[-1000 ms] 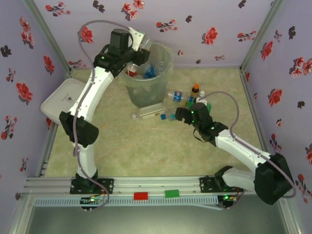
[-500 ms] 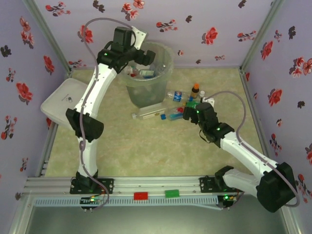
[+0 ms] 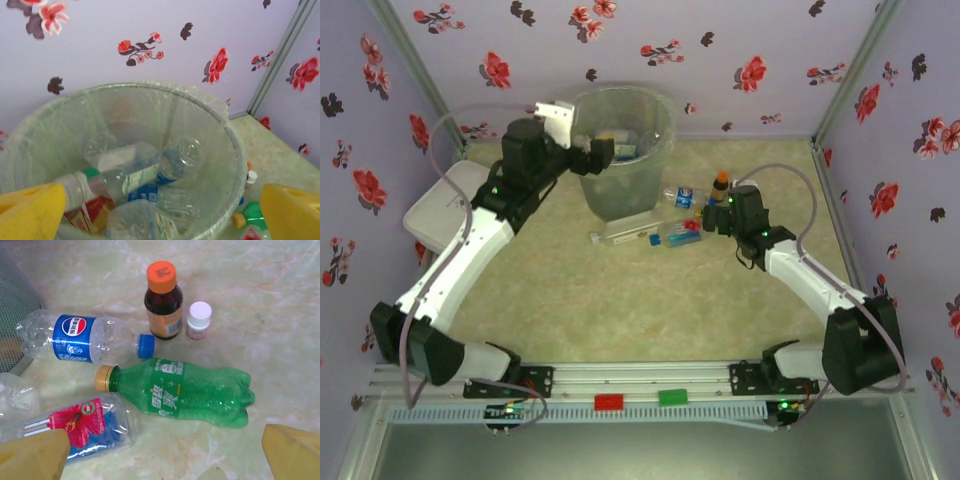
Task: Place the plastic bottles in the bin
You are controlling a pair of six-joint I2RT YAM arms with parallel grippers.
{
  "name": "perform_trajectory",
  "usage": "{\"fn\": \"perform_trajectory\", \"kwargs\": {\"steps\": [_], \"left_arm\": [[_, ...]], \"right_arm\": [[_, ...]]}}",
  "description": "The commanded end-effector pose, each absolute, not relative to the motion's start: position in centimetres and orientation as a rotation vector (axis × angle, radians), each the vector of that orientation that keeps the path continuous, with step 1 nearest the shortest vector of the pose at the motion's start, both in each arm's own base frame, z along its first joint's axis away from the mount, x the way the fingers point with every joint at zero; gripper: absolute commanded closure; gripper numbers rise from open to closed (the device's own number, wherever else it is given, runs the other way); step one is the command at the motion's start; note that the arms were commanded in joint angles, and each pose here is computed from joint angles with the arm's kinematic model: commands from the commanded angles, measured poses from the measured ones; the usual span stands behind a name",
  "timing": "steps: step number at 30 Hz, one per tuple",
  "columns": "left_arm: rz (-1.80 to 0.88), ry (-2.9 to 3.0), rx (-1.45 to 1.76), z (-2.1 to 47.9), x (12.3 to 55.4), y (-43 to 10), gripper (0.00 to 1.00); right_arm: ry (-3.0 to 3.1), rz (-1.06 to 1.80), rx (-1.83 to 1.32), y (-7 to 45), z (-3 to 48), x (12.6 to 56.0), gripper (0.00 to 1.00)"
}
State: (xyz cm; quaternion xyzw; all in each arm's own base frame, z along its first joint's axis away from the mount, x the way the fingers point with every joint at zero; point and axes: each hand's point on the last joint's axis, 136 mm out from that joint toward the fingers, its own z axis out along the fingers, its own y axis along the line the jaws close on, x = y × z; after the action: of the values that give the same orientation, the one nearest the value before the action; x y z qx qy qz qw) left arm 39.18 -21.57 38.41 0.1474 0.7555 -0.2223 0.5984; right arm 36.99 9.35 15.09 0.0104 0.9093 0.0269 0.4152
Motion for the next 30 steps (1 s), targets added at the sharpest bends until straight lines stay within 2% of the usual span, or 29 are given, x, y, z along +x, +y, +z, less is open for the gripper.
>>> {"fn": "perform_trajectory", "kwargs": {"steps": [1,13,21,30], "left_arm": [[-0.64,1.626,0.183,39.0,38.6,-20.9,0.0],[-0.641,1.722,0.002,29.7,36.4,-17.8,0.0],[-0.712,1.819,-0.117,24.5,35.6,-17.4,0.0],[-0.726,1.833,-0.134,23.2,35.6,-17.5,0.0]], "right_arm": [[2.277,0.111,-0.105,10.2,15.4,39.2,0.01],[2.434,0.245,-0.129,11.0,11.6,44.7,0.01],[2.53,0.228,-0.13,11.0,8.7,45.3,0.01],[2.623,0.223,-0.126,10.9,6.1,44.2,0.04]]}}
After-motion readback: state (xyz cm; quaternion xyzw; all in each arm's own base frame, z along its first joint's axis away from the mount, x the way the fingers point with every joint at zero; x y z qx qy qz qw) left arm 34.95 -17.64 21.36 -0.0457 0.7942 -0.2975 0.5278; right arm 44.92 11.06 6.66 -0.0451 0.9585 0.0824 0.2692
